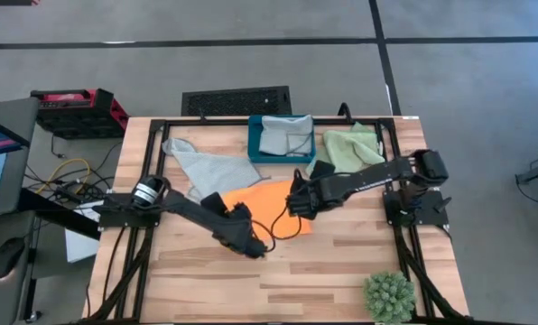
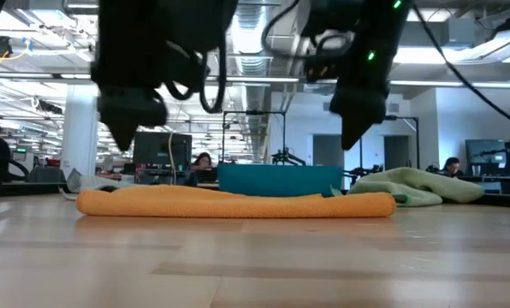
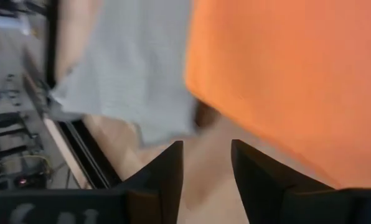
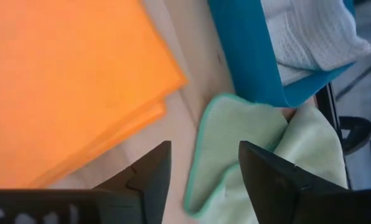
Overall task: Fold microfiber towels
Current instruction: Fold the orange microfiber cloth, then put the folded orange microfiber cloth into the blue bin
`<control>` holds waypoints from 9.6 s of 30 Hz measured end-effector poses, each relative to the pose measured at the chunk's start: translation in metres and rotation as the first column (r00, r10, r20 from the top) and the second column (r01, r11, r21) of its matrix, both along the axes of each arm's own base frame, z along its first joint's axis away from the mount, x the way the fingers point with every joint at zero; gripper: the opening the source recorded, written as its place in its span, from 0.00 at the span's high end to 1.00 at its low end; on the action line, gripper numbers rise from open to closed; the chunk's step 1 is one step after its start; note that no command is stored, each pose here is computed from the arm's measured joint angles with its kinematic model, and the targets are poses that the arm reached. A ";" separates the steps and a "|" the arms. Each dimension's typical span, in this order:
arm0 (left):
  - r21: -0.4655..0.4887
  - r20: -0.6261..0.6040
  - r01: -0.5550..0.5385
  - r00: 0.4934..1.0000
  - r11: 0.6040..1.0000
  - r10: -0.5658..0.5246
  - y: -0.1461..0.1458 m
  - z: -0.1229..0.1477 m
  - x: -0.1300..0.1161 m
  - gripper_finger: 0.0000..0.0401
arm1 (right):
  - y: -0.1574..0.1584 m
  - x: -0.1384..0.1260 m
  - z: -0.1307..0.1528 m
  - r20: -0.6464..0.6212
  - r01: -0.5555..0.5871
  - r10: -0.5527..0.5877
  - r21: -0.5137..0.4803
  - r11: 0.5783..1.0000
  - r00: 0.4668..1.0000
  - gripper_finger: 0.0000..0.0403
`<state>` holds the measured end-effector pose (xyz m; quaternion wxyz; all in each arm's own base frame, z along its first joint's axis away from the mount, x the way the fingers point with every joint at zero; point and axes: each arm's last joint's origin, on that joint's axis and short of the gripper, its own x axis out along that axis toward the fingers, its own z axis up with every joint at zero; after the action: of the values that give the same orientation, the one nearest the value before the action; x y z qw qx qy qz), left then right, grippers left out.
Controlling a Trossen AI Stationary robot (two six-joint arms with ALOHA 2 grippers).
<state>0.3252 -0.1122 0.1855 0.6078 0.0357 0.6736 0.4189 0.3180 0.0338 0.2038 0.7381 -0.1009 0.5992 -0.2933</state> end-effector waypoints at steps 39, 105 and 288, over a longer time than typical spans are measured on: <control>-0.115 0.086 0.489 0.872 0.864 -0.482 -0.077 -0.050 -0.027 0.72 | 0.101 -0.040 0.051 0.292 -0.318 0.290 0.055 0.946 0.912 0.52; 0.191 0.445 0.754 0.503 0.628 -0.740 0.047 0.014 0.114 1.00 | 0.080 -0.086 0.101 0.356 -0.292 0.254 0.057 0.955 0.899 0.54; -0.190 0.279 0.669 0.738 0.718 -0.614 -0.006 -0.051 0.038 0.61 | 0.098 -0.043 -0.091 0.363 -0.667 0.598 0.098 0.738 0.715 0.59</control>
<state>0.3630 -0.1179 0.1349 0.7773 0.1411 0.6074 0.0838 0.2746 0.1318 0.1133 0.8838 -0.1711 0.4339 0.0354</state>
